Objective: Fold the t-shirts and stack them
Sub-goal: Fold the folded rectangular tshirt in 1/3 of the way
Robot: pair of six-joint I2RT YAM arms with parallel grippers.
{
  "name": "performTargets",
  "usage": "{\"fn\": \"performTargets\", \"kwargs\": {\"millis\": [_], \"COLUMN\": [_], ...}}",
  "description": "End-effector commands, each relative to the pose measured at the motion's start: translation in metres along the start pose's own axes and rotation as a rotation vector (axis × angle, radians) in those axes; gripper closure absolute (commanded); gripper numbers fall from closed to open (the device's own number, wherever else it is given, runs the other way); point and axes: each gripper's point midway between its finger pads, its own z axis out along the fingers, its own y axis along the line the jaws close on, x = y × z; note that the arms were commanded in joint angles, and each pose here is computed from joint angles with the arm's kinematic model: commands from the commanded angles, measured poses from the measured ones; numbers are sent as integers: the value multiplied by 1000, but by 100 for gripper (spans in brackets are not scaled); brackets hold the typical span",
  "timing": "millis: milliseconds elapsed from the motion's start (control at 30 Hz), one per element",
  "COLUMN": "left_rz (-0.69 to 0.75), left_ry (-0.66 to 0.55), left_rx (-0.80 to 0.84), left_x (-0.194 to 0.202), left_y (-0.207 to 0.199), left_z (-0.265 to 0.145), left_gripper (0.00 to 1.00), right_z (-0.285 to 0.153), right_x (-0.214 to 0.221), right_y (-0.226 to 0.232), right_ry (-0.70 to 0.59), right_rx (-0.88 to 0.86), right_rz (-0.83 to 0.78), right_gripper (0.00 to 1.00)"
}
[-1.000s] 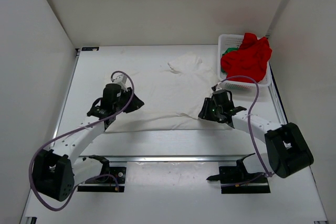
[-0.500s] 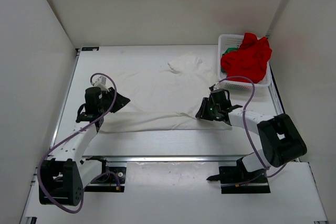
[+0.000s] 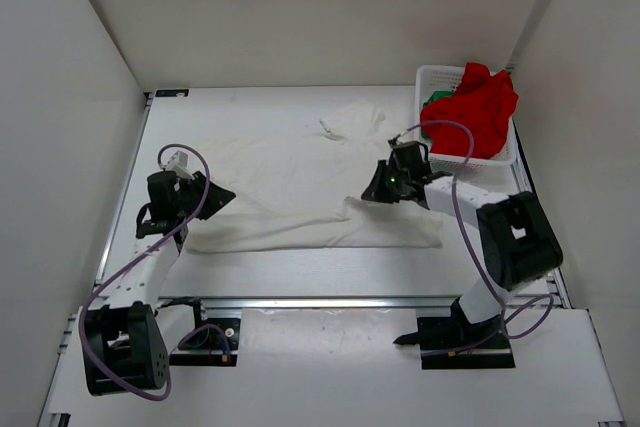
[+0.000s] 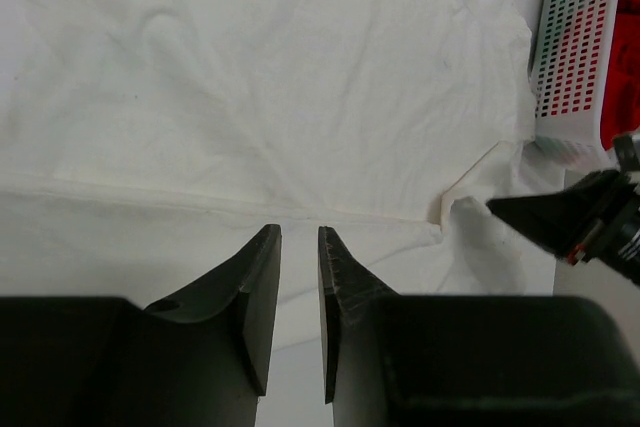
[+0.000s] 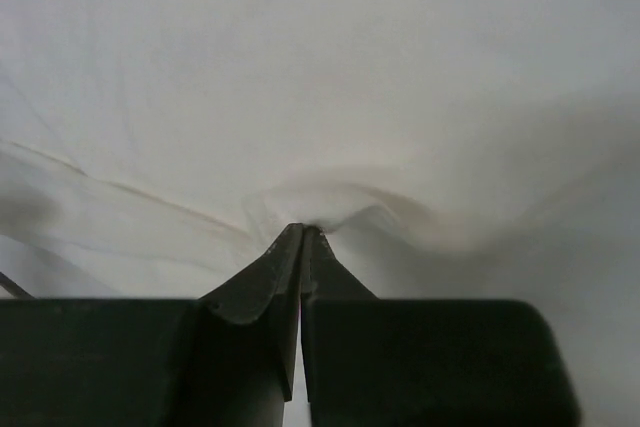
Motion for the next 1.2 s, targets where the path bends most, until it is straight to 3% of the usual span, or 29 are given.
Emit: {"fn": "performTargets", "kwargs": {"millis": [0,67,133,300,467,533,667,767,967,1067,1167], "left_rz": [24,43,63,128,169,211,454,526,363,297,221], "left_ry": [1,12,16,-3,101,146,250,357,532,530,437], "left_rx": [27,13,-9,-123,-221,-254,-493,-570,-513,-530,-612], "left_x": [4,5,4,0,24,33,53,70,96,90,71], "left_y": [-5,-4,-4,13,31,33,44,56,80,90,108], "left_z": [-5,-6,-7,-18,-17,-16,-18,-13,2,-6,-22], "left_gripper": [67,68,66,66,67,69,72,74,76,76,72], "right_z": [20,27,22,-2,-27,-30,-31,-31,-31,-33,-36], "right_x": [-50,-61,-69,-55,2,26,53,59,81,103,122], "right_y": [41,51,62,46,3,-11,-36,-47,-56,-56,-51], "right_ry": [-39,-36,-61,-115,-107,-73,-28,-31,9,50,92], "right_rx": [-81,-78,-76,2,16,44,103,135,149,146,109], "right_rz": [-14,-48,-85,-168,-123,-133,-151,-154,-156,-171,-168], "right_gripper": [100,84,76,68,100,100,100,100,100,100,100]}}
